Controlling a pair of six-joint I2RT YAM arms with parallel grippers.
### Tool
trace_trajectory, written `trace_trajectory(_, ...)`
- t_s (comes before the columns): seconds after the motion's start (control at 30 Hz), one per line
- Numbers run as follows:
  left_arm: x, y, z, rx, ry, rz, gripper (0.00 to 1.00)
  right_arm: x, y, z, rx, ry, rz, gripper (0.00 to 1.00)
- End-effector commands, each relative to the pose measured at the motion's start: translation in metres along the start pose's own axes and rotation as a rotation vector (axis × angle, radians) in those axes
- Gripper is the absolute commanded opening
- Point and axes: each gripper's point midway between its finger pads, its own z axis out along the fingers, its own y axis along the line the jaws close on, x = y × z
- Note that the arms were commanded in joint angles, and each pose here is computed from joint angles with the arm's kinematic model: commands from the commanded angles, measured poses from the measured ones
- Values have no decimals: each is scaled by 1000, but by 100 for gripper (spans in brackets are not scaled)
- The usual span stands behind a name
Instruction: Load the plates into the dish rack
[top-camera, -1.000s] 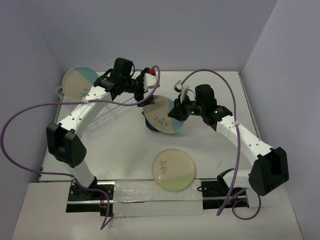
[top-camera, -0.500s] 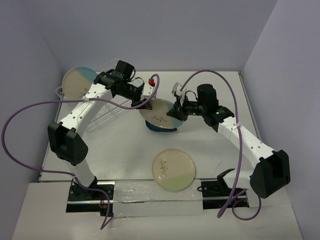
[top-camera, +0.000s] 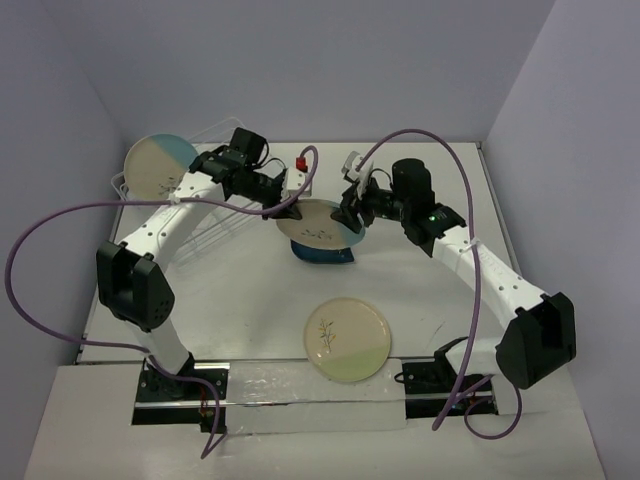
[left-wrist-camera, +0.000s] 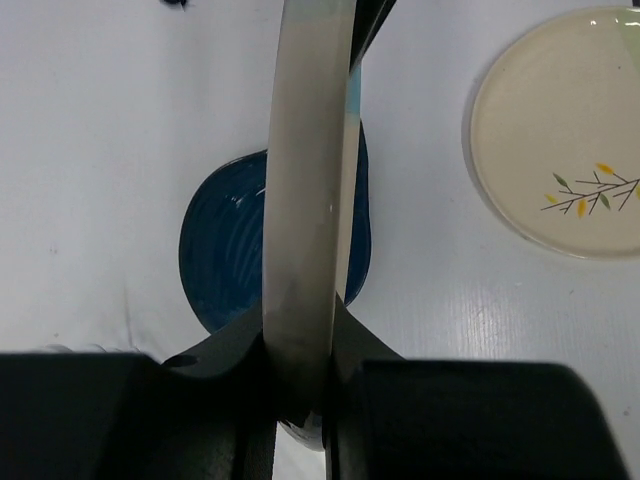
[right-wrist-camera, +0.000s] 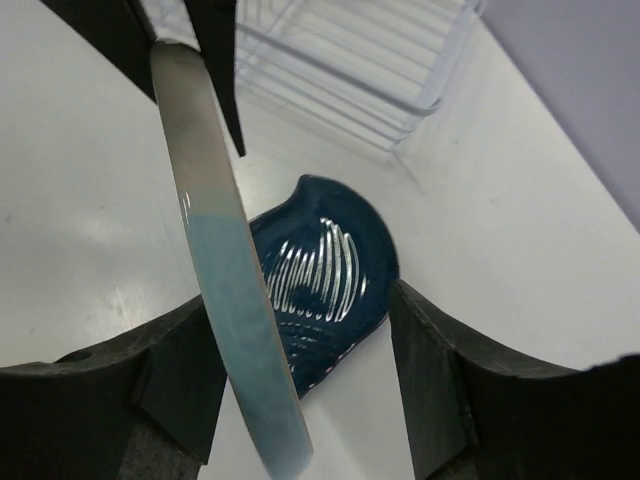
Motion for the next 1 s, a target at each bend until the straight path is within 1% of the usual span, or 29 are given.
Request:
trace_trajectory(0.0,-57,33,-50,-144,-207,117,0,-40,-40,-6,188,-73,-21,73)
trace_trajectory(0.1,-70,40,-77,-193,-246,133,0,-45,-41,-9,201,-84,-9,78)
trace_trajectory(0.17,-76,46,-91,-245,-259,134,0,-49,-38,-12,192,-95,-17,86)
trace_trajectory(0.2,-84,54,-107,-316,-275,139,0,-53,-34,-16,183,-109,-21,88)
trace_trajectory(0.23,-83,57,-110,-350,-282,103,0,-57,-30,-20,177,-124,-26,91)
trace_trajectory(0.3,-88,70,-129,-467,-293,112,0,-61,-21,-26,151,-150,-32,99)
trace_trajectory(0.33,-95,79,-148,-547,-307,146,0,-67,-19,-28,144,-178,-42,100)
trace_trajectory(0.4,-91,85,-157,-592,-305,126,0,-65,-14,-32,144,-192,-24,100)
trace_trajectory(0.47,-80,96,-186,-651,-301,104,0,-77,-18,-40,197,-270,1,100)
trace_trajectory(0.5,-75,100,-195,-676,-300,71,0,-79,-18,-42,202,-287,-7,100)
trace_trajectory(0.53,-73,108,-205,-715,-305,57,0,-76,-22,-45,245,-298,40,100)
trace_trajectory(0.63,-42,130,-230,-787,-271,-6,0,-83,-42,-55,379,-369,142,100)
trace_trajectory(0.7,-29,140,-242,-821,-244,-22,0,-76,-55,-59,459,-368,184,100)
trace_trajectory(0.77,4,158,-262,-891,-199,-72,0,-69,-62,-59,501,-353,213,100)
trace_trajectory(0.87,40,168,-279,-909,-155,-114,0,-60,-67,-54,518,-325,226,100)
trace_trajectory(0.97,69,172,-295,-963,-113,-142,0,-53,-73,-46,530,-295,241,100)
